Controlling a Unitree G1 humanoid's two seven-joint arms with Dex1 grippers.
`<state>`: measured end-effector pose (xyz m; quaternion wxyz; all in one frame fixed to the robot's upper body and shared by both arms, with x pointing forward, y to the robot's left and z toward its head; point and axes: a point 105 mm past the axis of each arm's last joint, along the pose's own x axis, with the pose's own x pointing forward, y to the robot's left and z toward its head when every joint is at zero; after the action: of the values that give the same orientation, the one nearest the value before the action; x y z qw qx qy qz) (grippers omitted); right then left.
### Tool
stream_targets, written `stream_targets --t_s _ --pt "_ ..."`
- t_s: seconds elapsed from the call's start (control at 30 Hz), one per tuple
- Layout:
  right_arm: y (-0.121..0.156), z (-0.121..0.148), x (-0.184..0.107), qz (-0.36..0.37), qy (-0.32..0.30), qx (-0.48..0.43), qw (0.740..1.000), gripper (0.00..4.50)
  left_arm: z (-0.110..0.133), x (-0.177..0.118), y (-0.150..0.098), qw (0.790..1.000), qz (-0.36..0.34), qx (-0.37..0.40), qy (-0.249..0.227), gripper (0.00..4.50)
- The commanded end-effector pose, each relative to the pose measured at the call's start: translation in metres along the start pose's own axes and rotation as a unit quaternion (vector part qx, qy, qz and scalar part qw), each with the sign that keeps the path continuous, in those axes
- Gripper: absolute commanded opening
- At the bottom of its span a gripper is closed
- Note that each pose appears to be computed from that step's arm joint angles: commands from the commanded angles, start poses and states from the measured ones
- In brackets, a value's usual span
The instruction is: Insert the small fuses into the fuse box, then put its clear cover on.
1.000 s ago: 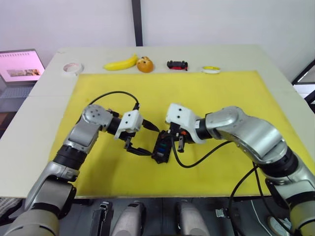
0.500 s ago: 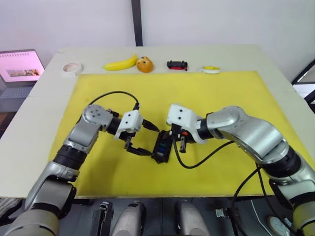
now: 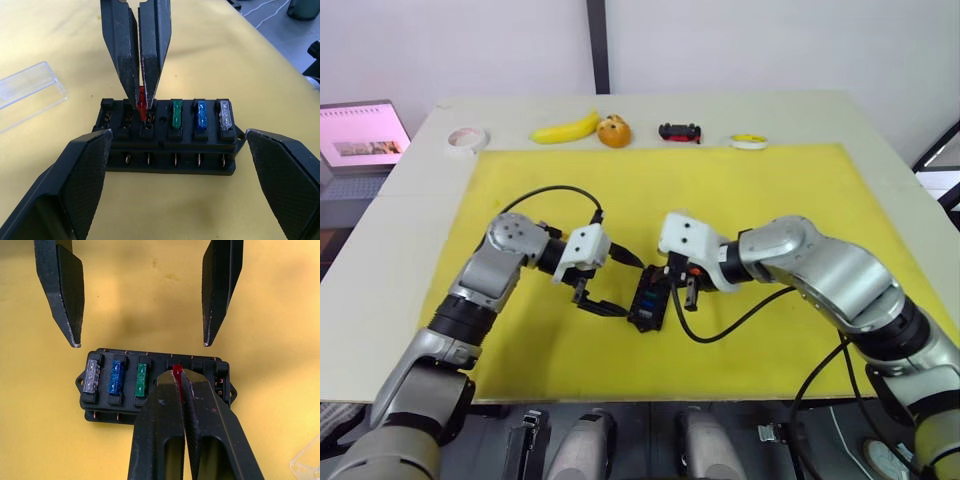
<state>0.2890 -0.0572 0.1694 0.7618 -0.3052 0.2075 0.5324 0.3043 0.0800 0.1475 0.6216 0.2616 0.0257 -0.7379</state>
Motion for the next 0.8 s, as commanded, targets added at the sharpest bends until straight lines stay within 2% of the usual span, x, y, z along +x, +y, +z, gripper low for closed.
stream_targets --t_s 0.03,0.8 --pt "0.0029 0.0066 -0.0011 -0.001 -0.011 -0.016 1.0 0.0 0.0071 -0.0033 0.0013 1.0 0.009 0.022 -0.004 4.48" --pt "0.0036 0.0015 0.0057 -0.001 -0.003 -0.02 1.0 0.0 0.0073 -0.002 0.0014 1.0 0.013 0.023 -0.005 4.48"
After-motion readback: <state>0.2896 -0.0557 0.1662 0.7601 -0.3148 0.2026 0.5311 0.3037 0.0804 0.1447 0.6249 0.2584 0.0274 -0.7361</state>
